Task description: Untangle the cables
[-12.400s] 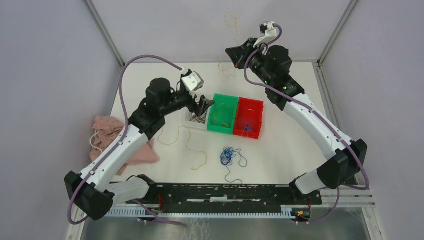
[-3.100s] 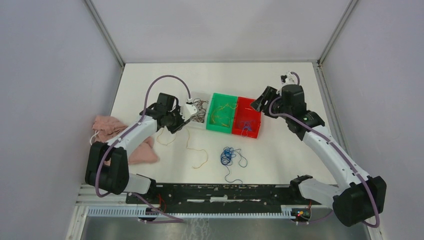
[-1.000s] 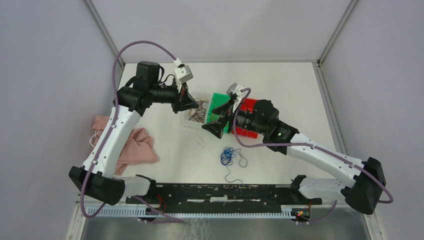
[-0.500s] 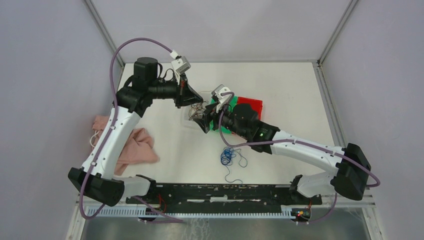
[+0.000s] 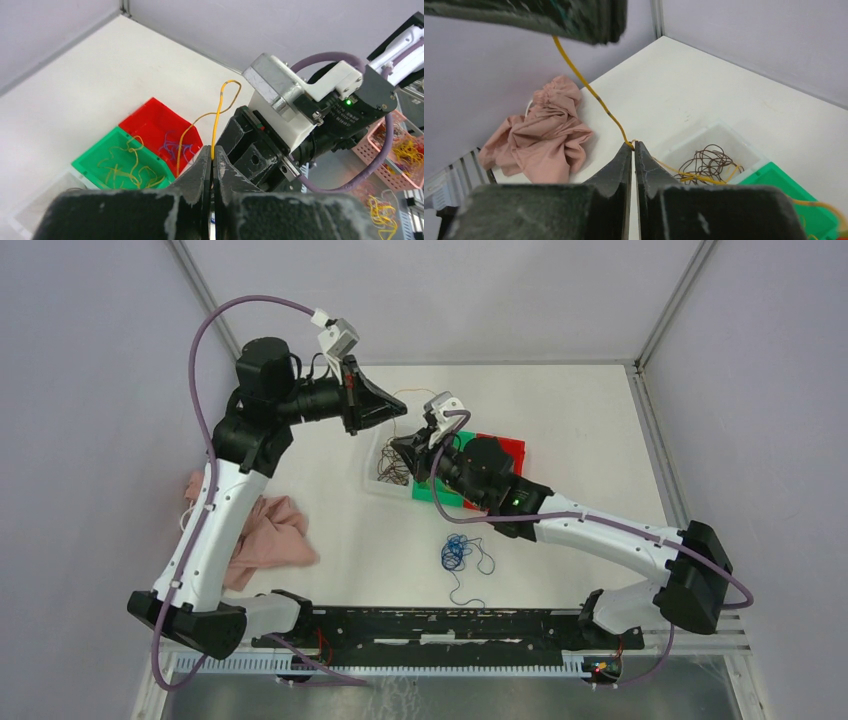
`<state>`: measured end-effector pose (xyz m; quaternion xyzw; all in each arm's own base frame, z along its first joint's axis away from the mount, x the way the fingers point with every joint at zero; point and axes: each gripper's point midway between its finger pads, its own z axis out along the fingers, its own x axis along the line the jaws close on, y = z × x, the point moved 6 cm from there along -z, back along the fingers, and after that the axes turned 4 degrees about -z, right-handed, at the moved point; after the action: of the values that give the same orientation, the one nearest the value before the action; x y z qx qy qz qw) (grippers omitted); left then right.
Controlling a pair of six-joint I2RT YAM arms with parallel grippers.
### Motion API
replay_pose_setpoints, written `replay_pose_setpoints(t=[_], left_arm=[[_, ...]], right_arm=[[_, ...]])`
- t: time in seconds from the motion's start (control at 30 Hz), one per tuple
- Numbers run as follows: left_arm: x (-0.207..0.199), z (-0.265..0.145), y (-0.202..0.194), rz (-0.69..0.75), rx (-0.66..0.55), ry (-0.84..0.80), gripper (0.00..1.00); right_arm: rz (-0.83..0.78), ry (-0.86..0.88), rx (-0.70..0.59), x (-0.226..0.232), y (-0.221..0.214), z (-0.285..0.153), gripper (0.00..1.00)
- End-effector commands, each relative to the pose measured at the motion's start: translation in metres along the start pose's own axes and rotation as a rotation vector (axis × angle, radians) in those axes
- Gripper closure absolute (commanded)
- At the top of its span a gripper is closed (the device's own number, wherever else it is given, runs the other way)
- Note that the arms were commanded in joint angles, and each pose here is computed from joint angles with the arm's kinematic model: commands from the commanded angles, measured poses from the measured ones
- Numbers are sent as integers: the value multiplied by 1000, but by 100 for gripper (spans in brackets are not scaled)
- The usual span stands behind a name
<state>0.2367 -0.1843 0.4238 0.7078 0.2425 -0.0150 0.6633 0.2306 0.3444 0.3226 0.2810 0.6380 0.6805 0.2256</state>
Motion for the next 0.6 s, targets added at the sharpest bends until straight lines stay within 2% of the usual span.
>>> replay_pose_setpoints(t=[0.0, 0.07, 0.1, 0.17, 0.2, 0.23, 0.3, 0.4, 0.57], left_arm=[[-21, -11, 37, 57, -117, 18, 97], [-18, -13, 40, 60, -137, 66, 97], [-16, -13, 41, 65, -144, 87, 97], [-10, -14, 40, 74, -152, 137, 97], [-3, -14, 37, 70, -152, 176, 97], [2, -14, 34, 76, -147, 202, 97], [12, -12, 23, 80, -125, 242, 97], [25, -10, 6, 62, -92, 289, 97], [34, 1, -27, 18, -23, 328, 97]], right_arm=[[36, -12, -93, 1, 27, -6, 95], [46, -19, -80, -2, 22, -16, 93], [54, -6, -75, -1, 20, -23, 85], [58, 51, -77, 3, 20, -41, 49], [62, 83, -61, 5, 18, -50, 39], [69, 118, -48, 8, 18, -58, 32], [78, 179, -22, 12, 22, -77, 26], [87, 195, 6, 11, 32, -102, 22], [102, 9, -65, -19, 57, -122, 22]])
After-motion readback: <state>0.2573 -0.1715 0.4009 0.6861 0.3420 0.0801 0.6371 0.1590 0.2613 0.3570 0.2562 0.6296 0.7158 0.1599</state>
